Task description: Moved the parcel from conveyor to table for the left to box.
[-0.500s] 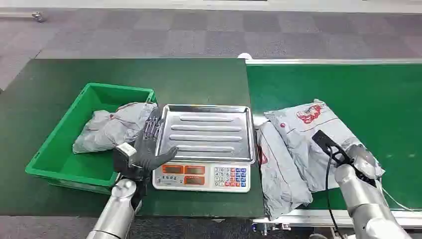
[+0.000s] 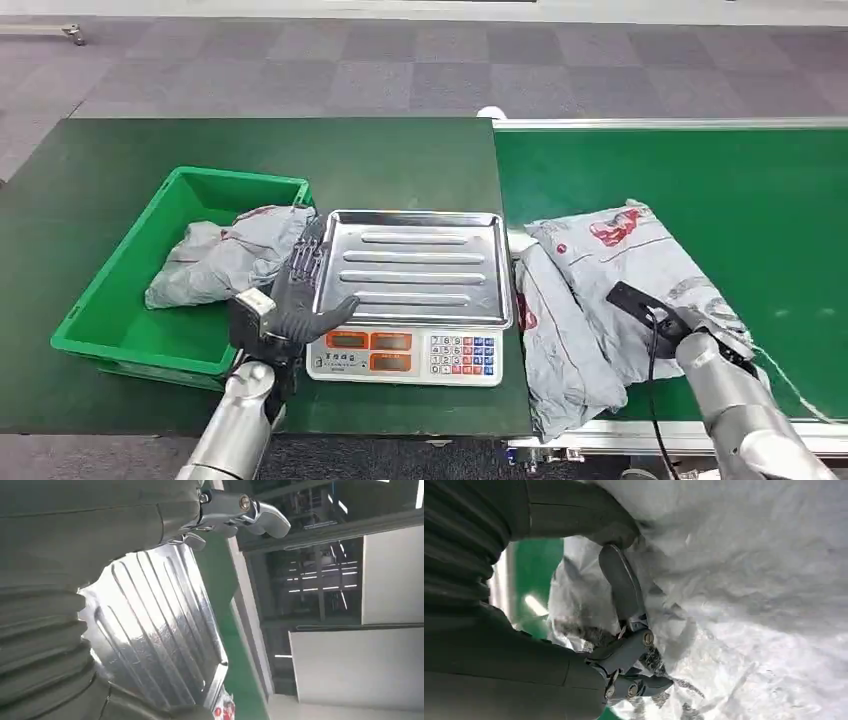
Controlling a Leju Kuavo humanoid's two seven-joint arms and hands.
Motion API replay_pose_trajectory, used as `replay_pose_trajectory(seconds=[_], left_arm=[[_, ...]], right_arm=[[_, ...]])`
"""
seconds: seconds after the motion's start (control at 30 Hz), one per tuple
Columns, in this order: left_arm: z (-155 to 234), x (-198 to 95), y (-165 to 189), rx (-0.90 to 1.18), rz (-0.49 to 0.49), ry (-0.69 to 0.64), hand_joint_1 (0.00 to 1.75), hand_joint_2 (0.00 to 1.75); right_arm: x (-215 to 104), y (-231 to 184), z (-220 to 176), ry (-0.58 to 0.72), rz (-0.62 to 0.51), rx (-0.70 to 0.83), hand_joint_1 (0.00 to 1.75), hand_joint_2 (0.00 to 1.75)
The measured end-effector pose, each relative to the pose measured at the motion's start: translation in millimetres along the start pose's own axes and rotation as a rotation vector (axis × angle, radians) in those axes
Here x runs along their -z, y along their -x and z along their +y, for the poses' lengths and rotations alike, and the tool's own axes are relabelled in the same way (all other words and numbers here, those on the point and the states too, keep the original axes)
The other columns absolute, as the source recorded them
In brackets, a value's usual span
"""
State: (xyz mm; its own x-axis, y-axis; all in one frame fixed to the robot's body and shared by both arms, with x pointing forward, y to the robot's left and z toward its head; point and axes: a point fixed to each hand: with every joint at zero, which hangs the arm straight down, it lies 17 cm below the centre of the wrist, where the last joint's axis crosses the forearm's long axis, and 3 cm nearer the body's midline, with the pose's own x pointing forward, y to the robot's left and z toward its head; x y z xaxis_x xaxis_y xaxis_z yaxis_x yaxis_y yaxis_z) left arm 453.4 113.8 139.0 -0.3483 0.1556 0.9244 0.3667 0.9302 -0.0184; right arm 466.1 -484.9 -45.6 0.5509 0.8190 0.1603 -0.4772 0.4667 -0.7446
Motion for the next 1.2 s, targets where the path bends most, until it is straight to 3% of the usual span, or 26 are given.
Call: replay_pose_trajectory(seconds=[0.13,0.3,0.5,0.83,0.9,1.07,1.2], left_arm=[[2,-4,0,-0.002,0.001,-0.011,0.00,1.75],[10,-12,-9,-0.001,-0.013,-0.029,0.00,1.75],[17,-15,-14,0.011,-0.025,-0.042,0.00,1.75],[18,-8,-20,0.011,-0.064,-0.029,0.00,1.75],[19,-6,-20,0.010,-0.067,-0.027,0.00,1.75],[19,-2,-15,0.015,-0.055,-0.025,0.00,1.75],[18,0,-13,0.016,-0.051,-0.026,0.00,1.75]], right_arm=[[1,-20,-19,0.088,-0.080,0.078,0.00,0.00],[-26,-103,-89,0.270,-0.399,0.318,0.00,0.00],[-45,-130,-122,0.343,-0.493,0.377,0.00,0.00],[-87,-144,-178,0.571,-0.694,0.549,0.00,0.00],[-88,-139,-180,0.594,-0.680,0.548,0.00,0.00],[-57,-83,-175,0.688,-0.282,0.286,0.00,0.00],[-40,-70,-154,0.639,-0.207,0.210,0.00,0.00]])
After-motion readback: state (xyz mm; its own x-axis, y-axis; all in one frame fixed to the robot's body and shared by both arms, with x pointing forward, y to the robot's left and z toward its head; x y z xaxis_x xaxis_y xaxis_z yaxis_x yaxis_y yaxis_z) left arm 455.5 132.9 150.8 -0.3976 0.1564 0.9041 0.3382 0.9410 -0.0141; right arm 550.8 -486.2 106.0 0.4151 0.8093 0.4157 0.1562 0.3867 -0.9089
